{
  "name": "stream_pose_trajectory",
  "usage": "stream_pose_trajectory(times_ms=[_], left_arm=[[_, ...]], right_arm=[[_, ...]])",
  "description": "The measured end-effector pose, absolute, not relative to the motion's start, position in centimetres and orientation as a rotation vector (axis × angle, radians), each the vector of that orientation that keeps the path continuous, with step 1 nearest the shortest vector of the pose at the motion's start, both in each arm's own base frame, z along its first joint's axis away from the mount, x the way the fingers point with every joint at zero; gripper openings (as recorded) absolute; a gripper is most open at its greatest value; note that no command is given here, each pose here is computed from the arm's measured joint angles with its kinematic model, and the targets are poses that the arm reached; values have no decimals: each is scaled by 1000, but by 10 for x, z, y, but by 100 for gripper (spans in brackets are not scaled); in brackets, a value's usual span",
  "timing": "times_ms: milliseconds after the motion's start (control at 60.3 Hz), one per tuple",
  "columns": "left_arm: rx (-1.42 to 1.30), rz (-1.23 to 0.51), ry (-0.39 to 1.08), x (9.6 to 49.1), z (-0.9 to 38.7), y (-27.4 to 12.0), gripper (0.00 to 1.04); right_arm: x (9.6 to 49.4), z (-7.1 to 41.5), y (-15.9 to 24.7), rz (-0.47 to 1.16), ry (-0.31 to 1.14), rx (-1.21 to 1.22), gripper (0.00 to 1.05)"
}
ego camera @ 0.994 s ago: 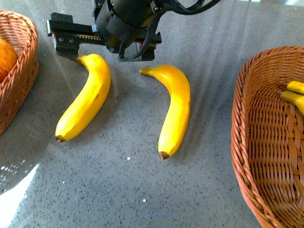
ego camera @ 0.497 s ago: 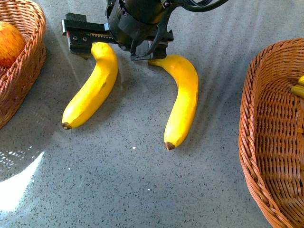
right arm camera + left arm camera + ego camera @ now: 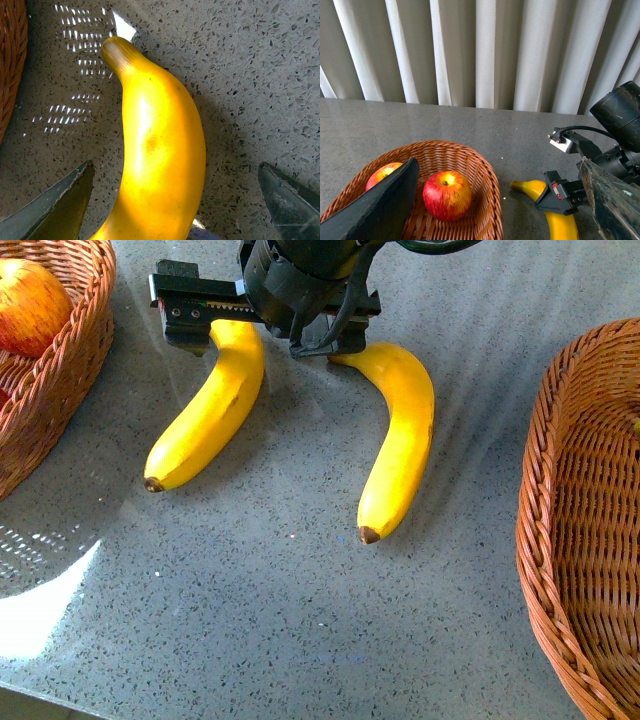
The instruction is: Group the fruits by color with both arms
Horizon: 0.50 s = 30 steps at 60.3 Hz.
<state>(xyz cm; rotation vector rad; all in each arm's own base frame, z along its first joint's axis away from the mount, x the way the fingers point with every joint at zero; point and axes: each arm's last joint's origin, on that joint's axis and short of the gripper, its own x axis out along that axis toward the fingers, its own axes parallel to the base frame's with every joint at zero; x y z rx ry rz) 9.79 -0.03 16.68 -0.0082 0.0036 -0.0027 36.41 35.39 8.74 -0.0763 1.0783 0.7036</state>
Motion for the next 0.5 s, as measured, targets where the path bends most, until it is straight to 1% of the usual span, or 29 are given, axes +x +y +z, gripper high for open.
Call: stream_pose_trajectory(times_ms=[133,182,315,398,497], left_arm=[[-8,-3,4,98,167,0,96],[-8,-3,3,98,167,0,96],[-8,-3,3,98,167,0,96],[-8,-3,4,98,167,0,96],[-8,-3,4,98,167,0,96]], right_arm=[[363,87,356,703,1076,-82,95],[363,87,357,702,1076,-84,91],[362,84,358,702,1077,-91,70],[362,84,358,704,1079,-90,60],[361,84,358,709,1082,-85,44]])
